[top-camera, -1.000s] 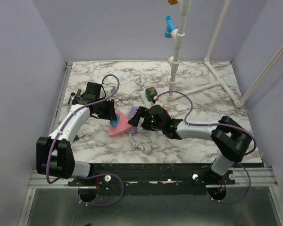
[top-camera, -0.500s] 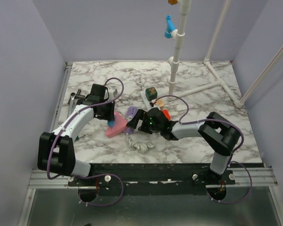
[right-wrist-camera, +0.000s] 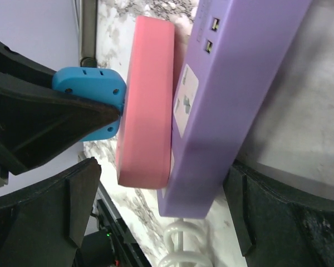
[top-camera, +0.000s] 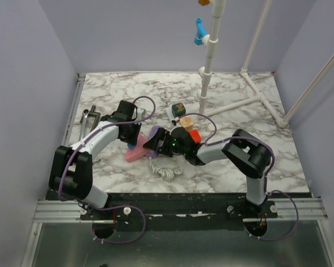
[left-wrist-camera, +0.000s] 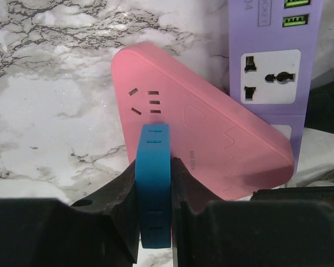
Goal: Pull the plug off the socket
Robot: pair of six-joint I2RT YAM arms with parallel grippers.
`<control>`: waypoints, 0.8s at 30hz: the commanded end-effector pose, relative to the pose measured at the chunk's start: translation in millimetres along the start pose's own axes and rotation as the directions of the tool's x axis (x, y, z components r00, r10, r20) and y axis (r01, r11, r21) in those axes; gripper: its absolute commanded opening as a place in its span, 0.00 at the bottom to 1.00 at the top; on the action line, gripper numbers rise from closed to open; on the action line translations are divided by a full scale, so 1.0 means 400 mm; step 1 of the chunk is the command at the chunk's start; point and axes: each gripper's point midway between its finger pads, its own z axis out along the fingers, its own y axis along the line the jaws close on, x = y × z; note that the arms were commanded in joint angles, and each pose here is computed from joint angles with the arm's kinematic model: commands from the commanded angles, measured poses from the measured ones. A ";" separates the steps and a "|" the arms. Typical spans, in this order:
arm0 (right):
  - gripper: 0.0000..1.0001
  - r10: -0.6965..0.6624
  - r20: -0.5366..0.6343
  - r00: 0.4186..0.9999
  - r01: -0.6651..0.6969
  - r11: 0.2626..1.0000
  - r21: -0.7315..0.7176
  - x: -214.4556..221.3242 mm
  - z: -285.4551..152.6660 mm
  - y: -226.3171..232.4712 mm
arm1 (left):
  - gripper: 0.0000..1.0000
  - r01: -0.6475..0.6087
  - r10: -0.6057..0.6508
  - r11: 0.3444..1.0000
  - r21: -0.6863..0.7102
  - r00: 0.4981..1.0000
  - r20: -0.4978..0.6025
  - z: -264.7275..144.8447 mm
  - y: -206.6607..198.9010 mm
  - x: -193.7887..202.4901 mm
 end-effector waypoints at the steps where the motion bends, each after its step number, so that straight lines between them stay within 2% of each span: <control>1: 1.00 0.031 -0.031 0.999 -0.032 0.999 -0.041 0.017 0.036 -0.001 | 0.17 -0.005 0.005 0.997 0.078 1.000 -0.002 -0.024 -0.035 -0.005; 4: 0.96 0.046 -0.038 0.998 -0.049 0.997 -0.063 0.027 0.049 -0.006 | 0.07 -0.004 0.003 0.992 0.125 1.000 0.008 -0.032 -0.056 -0.010; 6: 0.86 0.057 -0.039 0.998 -0.060 0.996 -0.072 0.029 0.057 -0.008 | 0.02 -0.007 0.005 0.989 0.147 1.000 0.011 -0.039 -0.065 -0.014; 8: 0.77 0.059 -0.044 0.997 -0.062 0.995 -0.083 0.031 0.063 -0.003 | 0.00 -0.008 0.006 0.987 0.160 1.000 0.014 -0.044 -0.071 -0.016; 11: 0.71 0.030 -0.044 0.999 -0.035 0.994 -0.100 0.029 0.070 0.015 | 0.00 -0.006 0.004 0.982 0.190 1.000 0.012 -0.051 -0.084 -0.016; 13: 0.60 0.008 -0.032 0.999 -0.011 0.996 -0.088 0.022 0.072 0.023 | 0.00 0.001 -0.004 0.978 0.207 1.000 0.014 -0.055 -0.093 -0.019; 15: 0.42 -0.007 -0.015 1.000 0.006 0.997 -0.072 0.010 0.065 0.027 | 0.00 0.005 -0.009 0.973 0.229 1.000 0.016 -0.064 -0.103 -0.024; 17: 0.08 -0.019 0.017 1.000 0.020 0.999 -0.043 -0.011 0.047 0.032 | 0.00 0.011 -0.017 0.969 0.245 1.000 0.024 -0.081 -0.108 -0.036; 18: 0.01 -0.026 0.041 0.999 0.027 0.999 -0.022 -0.027 0.035 0.035 | 0.01 0.013 -0.022 0.966 0.257 0.999 0.033 -0.094 -0.112 -0.049; 24: 0.01 -0.140 0.186 0.972 0.133 0.990 0.052 -0.125 -0.056 0.092 | 0.18 -0.006 -0.028 0.955 0.298 0.994 0.108 -0.194 -0.125 -0.122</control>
